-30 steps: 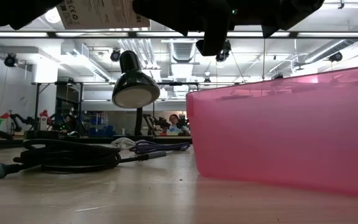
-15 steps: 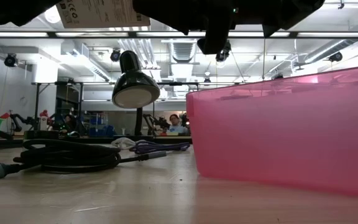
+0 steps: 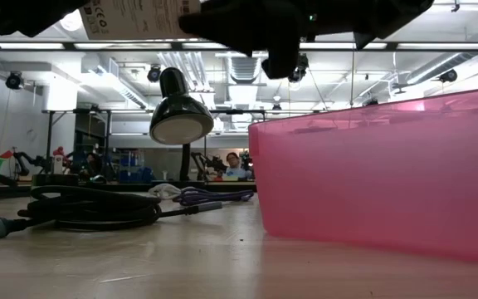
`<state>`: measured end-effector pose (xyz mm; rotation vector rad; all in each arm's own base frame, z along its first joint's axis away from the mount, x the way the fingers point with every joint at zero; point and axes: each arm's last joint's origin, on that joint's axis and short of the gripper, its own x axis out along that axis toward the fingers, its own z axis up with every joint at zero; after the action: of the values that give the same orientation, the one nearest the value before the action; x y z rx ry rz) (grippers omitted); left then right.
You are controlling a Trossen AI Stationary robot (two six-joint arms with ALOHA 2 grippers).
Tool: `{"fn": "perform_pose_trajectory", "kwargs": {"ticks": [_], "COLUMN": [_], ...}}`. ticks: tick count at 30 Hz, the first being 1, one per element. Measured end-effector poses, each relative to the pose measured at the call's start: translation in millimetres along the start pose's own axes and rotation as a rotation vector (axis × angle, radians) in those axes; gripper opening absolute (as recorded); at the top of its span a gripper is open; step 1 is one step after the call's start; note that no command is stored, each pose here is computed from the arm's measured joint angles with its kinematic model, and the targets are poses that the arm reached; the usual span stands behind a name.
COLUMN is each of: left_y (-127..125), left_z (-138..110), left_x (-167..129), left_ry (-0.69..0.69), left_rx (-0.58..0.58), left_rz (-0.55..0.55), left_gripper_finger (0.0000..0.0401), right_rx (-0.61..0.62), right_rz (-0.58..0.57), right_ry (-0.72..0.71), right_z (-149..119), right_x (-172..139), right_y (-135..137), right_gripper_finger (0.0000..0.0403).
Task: Pick and place items into bin
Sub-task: Put the white card reader box into the green bin
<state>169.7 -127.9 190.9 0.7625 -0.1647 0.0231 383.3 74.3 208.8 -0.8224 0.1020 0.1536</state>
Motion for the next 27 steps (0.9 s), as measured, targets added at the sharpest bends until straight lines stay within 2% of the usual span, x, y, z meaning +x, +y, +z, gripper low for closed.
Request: {"fn": "perform_pose_trajectory", "kwargs": {"ticks": [5,16,19,23,27], "left_y": [0,-1,-1,0,3], "left_z": [0,-1,-1,0,4], "left_x": [0,0,0,1,6], "left_ry": [-0.008,0.006,0.008,0.021,0.109], "left_rx": [-0.001,0.005,0.002,-0.059,-0.146], "left_rz": [-0.007,-0.005,-0.003,0.015,0.099], "left_gripper_finger": [0.0038,0.0034,0.0034,0.0034,0.0034], "right_rx": [0.054,0.082,0.147,0.258,0.288], "right_rz": [-0.010,-0.061,-0.130,-0.268,-0.269], "right_ry": [0.118,0.325,0.409,0.499,0.548], "right_z": [-6,-14,-15,-12,-13], "right_x": [-1,-6,-11,-20,-27], "right_y": [3,6,4,-4,-6], "right_gripper_finger": [0.0106,0.0094,0.0090,0.0081,0.0071]}}
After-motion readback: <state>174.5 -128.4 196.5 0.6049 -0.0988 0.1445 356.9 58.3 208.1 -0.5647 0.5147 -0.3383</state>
